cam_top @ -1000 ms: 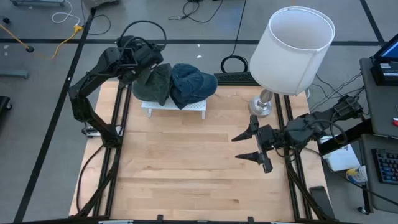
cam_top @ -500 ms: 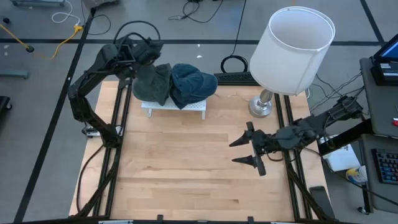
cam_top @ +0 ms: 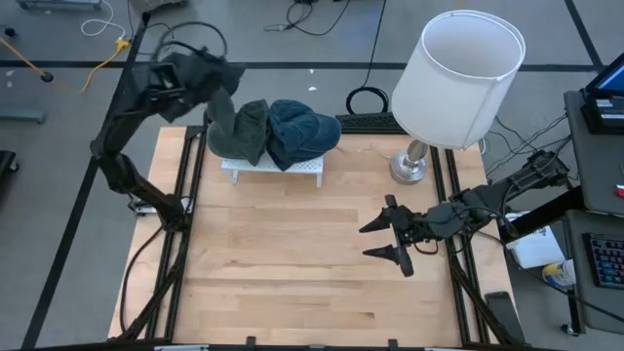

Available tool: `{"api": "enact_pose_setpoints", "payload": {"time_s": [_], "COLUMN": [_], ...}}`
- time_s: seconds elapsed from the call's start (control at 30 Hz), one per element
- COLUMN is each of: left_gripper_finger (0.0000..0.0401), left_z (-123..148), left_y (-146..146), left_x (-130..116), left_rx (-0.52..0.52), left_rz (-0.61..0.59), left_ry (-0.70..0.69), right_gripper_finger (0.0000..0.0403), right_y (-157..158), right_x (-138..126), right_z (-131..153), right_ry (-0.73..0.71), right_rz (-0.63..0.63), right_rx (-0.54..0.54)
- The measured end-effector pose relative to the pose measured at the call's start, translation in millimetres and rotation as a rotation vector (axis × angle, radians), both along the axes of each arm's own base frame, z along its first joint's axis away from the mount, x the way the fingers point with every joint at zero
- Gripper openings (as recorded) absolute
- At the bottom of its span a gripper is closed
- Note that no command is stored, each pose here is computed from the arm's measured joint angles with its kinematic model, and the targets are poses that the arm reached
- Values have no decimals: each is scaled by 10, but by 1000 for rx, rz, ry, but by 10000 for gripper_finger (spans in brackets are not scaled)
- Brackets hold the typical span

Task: Pick & Place hat
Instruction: Stack the gray cap on the gray cap on the shelf

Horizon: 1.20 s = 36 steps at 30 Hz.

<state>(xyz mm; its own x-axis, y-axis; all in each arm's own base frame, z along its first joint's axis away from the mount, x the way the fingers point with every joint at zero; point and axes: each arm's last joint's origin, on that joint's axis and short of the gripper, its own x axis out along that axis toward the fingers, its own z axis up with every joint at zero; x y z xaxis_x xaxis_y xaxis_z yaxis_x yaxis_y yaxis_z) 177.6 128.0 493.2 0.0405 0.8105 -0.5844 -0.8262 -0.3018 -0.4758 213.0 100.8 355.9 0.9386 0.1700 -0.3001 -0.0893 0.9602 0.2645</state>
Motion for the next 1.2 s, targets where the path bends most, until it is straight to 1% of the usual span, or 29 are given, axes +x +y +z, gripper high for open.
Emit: {"api": "enact_pose_setpoints", "payload": {"time_s": [0.07,0.17,0.3,0.37,0.57,0.77,0.87,1.03,1.2], "left_gripper_finger": [25,25,25,25,25,25,25,25,25], "left_z": [58,94,84,70,-151,-412,-511,-639,-722], "left_y": [-20,-51,-65,-59,-7,-12,-29,-53,-5], "left_x": [-85,-141,-123,-109,84,258,301,358,429], "left_rx": [-1,-21,-74,-86,-155,-226,-267,-294,-295], "left_rz": [-1,-4,-35,-41,-72,-97,-115,-129,-124], "left_ry": [-36,-97,-148,-150,-65,22,48,94,143], "right_gripper_finger": [254,254,254,254,254,254,254,254,254], "right_y": [0,-1,-1,-1,32,61,62,64,67], "right_x": [0,1,1,1,-15,-30,-30,-27,-21], "right_z": [0,0,0,0,0,0,0,14,37], "right_ry": [-1,-3,-3,-3,2,1,1,-13,-35], "right_rz": [1,3,3,3,8,23,24,24,25], "right_rx": [-8,-15,-17,-17,14,9,8,14,22]}}
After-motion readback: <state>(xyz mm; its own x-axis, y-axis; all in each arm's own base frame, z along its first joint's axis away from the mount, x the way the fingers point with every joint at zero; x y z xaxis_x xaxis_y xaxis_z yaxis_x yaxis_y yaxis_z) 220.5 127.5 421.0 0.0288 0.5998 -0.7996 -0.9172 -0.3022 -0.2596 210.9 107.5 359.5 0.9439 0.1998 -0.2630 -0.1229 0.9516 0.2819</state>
